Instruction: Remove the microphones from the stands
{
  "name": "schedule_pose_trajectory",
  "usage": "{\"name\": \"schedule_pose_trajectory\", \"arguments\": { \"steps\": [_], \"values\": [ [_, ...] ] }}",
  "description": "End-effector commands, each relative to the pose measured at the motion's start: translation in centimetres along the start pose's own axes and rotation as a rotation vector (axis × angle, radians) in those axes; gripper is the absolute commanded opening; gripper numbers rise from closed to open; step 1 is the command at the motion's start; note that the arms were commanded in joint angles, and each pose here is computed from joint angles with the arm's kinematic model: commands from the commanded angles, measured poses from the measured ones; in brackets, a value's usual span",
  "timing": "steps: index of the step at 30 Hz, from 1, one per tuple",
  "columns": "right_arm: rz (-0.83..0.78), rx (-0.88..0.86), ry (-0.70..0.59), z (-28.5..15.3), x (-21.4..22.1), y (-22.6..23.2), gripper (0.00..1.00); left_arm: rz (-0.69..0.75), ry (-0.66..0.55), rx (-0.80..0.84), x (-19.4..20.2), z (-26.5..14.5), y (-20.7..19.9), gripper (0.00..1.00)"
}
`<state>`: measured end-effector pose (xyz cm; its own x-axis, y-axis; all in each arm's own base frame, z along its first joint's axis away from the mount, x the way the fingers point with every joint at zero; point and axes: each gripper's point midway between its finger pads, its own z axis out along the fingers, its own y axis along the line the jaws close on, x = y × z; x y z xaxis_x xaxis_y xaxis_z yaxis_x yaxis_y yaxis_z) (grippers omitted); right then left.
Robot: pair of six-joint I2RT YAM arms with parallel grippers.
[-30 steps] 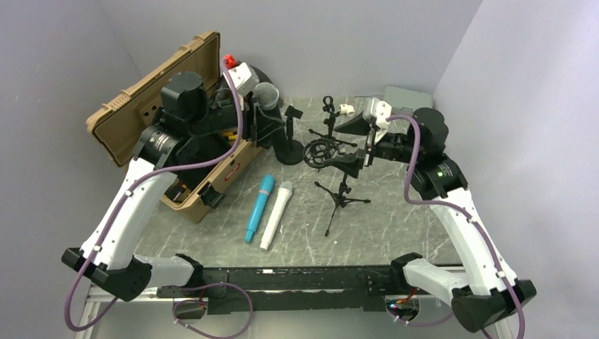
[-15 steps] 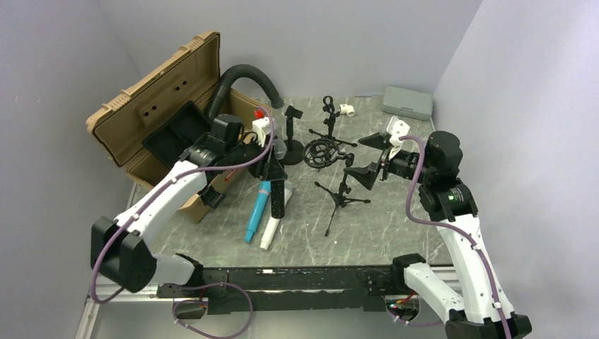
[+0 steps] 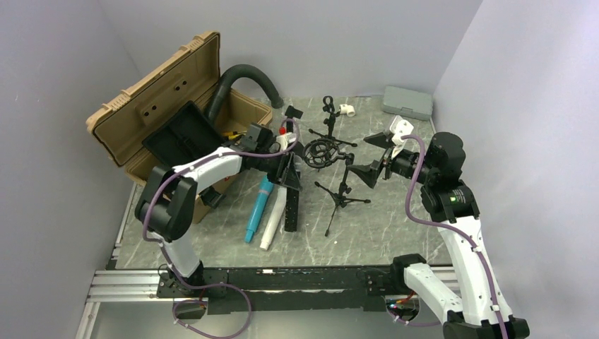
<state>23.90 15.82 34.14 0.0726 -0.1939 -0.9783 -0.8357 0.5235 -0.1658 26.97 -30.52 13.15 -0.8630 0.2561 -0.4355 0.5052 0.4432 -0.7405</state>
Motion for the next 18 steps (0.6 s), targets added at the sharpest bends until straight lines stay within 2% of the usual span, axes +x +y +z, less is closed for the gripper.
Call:
{"name": "schedule_pose_trajectory", "arguments": {
  "steps": [1,11,18],
  "values": [
    [-0.034,0.037,-0.005,-0.3,-0.4,-0.8,0.89,0.051,0.041,0.083,-0.5,1.6,-3.0,0.05],
    [-0.033,0.031,-0.007,-0.2,-0.4,-0.6,0.89,0.004,0.172,0.066,2.0,5.6,-2.7,0.08],
    [-0.036,0.034,-0.006,-0.3,-0.3,-0.6,0.89,-0.059,0.206,0.056,3.4,7.0,-1.5,0.11]
  ]
}}
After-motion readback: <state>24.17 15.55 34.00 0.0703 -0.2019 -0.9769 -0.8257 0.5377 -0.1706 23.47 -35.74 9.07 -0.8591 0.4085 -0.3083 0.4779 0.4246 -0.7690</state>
